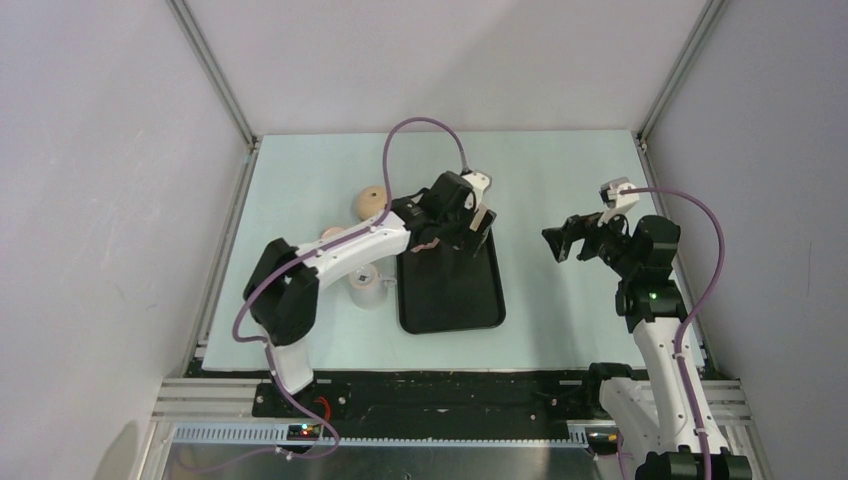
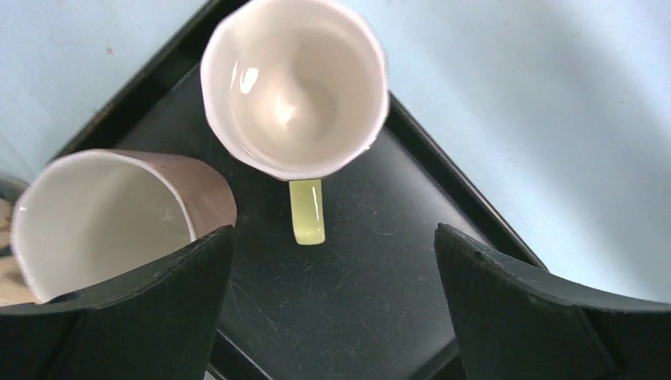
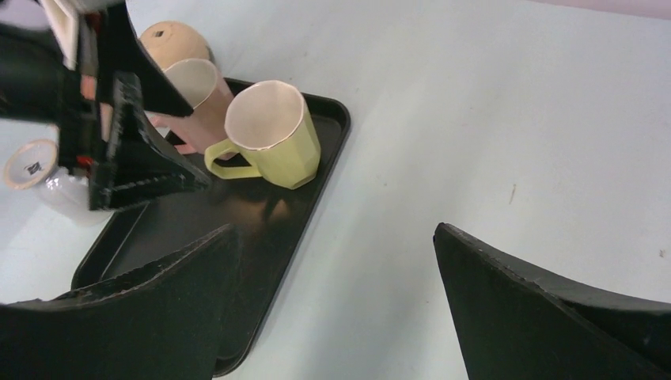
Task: Turn the mug right side up
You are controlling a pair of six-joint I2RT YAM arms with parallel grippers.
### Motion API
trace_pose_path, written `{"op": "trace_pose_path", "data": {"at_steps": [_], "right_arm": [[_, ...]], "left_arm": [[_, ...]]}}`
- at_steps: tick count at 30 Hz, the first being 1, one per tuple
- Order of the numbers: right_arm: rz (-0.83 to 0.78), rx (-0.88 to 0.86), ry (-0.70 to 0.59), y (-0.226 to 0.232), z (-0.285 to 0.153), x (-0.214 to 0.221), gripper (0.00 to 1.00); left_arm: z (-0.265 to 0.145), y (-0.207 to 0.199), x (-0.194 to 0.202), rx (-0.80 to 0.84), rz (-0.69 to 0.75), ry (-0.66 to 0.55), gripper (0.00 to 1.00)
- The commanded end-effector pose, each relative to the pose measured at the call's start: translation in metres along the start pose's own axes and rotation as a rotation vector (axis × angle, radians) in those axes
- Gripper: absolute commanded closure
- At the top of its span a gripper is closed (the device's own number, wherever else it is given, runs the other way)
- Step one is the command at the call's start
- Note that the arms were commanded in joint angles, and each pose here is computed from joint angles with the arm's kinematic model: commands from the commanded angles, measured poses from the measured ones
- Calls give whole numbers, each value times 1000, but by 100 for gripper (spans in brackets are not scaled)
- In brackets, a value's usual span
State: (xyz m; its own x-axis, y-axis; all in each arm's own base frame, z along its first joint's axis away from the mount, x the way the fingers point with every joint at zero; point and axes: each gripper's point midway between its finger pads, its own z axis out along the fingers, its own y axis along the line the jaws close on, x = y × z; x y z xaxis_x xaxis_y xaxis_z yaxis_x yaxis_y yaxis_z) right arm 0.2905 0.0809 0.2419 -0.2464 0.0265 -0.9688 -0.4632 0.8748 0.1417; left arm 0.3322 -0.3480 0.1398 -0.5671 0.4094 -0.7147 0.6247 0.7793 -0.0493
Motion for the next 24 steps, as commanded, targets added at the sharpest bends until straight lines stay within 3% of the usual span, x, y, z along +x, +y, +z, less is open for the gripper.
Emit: {"op": "trace_pose_path", "data": {"at_steps": [1, 5, 12, 18, 24], "right_arm": [[-66, -85, -18, 15, 2, -2, 2], [-88, -169, -22, 29, 0, 1, 2], [-139, -318, -8, 57, -5, 11, 1], [-164, -425, 11, 76, -9, 20, 0], [-176, -494, 26, 89, -12, 27, 1]], "left_arm": [[-50, -27, -43, 167, 117, -150, 0], [-79, -40, -52, 262, 225, -209, 0], [-127, -19, -55, 205, 387, -287, 0], [-140, 16, -18, 142, 457, -252, 0], [-135, 54, 29, 92, 441, -129, 0]]}}
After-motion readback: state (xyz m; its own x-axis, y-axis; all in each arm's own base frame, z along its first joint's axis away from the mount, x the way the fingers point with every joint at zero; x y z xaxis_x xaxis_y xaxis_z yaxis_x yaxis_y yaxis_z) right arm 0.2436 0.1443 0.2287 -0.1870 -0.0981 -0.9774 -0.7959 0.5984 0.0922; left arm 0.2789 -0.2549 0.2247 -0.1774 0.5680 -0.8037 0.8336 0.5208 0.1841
